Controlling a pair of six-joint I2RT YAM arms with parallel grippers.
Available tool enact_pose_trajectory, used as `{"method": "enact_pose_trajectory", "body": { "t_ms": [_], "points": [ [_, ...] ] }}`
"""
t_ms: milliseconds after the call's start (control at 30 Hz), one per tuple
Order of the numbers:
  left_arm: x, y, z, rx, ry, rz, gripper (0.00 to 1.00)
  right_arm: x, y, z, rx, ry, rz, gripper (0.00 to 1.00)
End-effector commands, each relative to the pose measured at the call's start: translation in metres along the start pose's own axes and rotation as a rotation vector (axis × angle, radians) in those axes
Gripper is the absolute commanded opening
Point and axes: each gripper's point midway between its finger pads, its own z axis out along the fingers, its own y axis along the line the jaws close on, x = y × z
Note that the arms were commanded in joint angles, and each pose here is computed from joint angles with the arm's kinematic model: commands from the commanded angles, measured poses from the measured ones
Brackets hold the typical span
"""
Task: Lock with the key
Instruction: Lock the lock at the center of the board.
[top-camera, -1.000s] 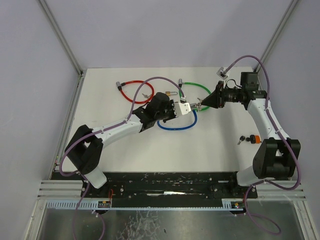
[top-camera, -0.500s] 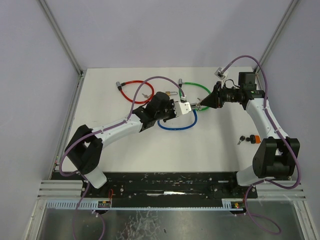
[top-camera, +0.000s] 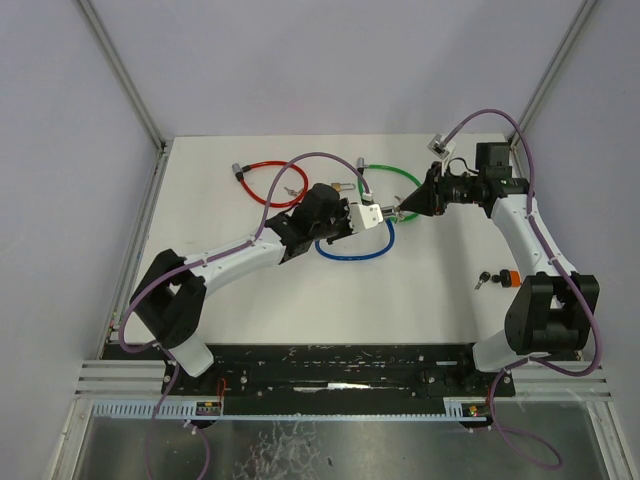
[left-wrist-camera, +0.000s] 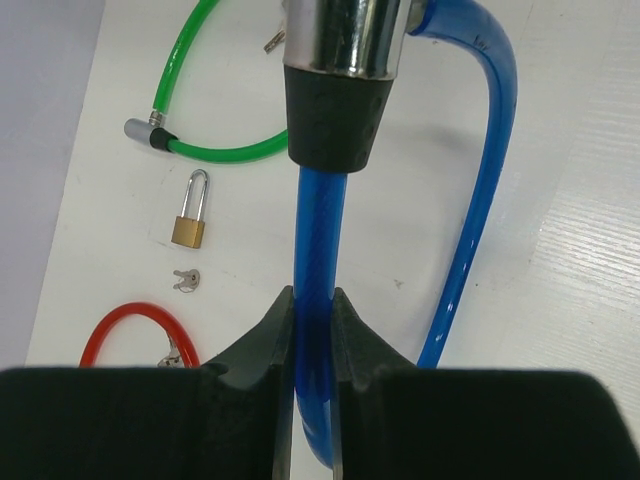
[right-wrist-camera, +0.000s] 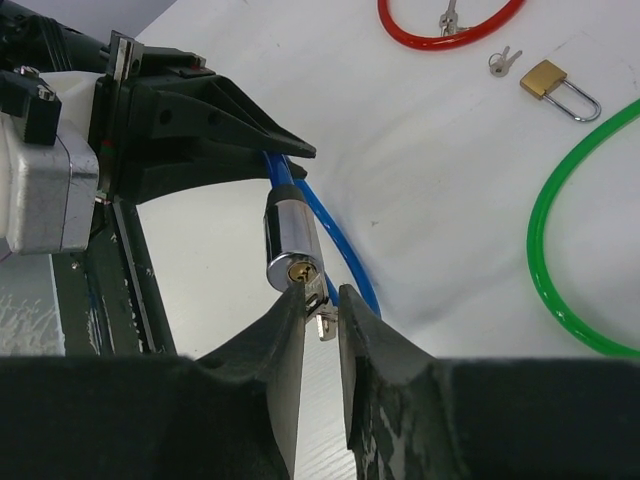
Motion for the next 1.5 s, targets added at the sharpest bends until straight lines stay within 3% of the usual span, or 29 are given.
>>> {"method": "enact_pose_trajectory", "body": {
  "t_ms": [0, 133, 433, 800, 933, 1033, 1167, 1300, 1333, 1467],
  "points": [
    [0.003, -0.011, 0.003, 0.055, 0.02, -0.001, 0.0, -0.015, 0.009, 0.001, -0.044, -0.009, -0.071, 0.24],
    [0.002, -0.011, 0.003, 0.056, 0.02, -0.002, 0.0, -0.015, 0.01, 0.003, -0.051, 0.003, -0.091, 0.14],
    [0.002, -0.01, 0.002, 0.054, 0.02, 0.0, 0.0, -0.009, 0.016, 0.003, -0.073, 0.044, -0.184, 0.06],
    [0.001, -0.011, 0.002, 0.059, 0.015, 0.003, 0.0, 0.014, 0.03, -0.003, -0.202, 0.063, -0.708, 0.02],
    [0.001, -0.011, 0.002, 0.06, 0.016, 0.004, 0.0, 0.026, 0.032, -0.007, -0.287, 0.097, -1.044, 0.01],
    [0.0, -0.011, 0.002, 0.062, 0.013, 0.004, 0.0, 0.024, 0.032, -0.01, -0.328, 0.119, -1.183, 0.01],
    [0.001, -0.011, 0.002, 0.065, 0.017, 0.004, 0.0, 0.012, 0.028, -0.011, -0.324, 0.123, -1.283, 0.01],
    [0.003, -0.011, 0.001, 0.061, 0.023, 0.002, 0.0, -0.003, 0.031, -0.013, -0.298, 0.101, -1.237, 0.0],
    [0.004, -0.011, 0.0, 0.061, 0.025, 0.003, 0.0, -0.006, 0.033, -0.013, -0.295, 0.091, -1.202, 0.02],
    [0.005, -0.012, 0.0, 0.06, 0.028, 0.001, 0.0, -0.008, 0.039, -0.013, -0.306, 0.066, -1.049, 0.3]
  ]
}}
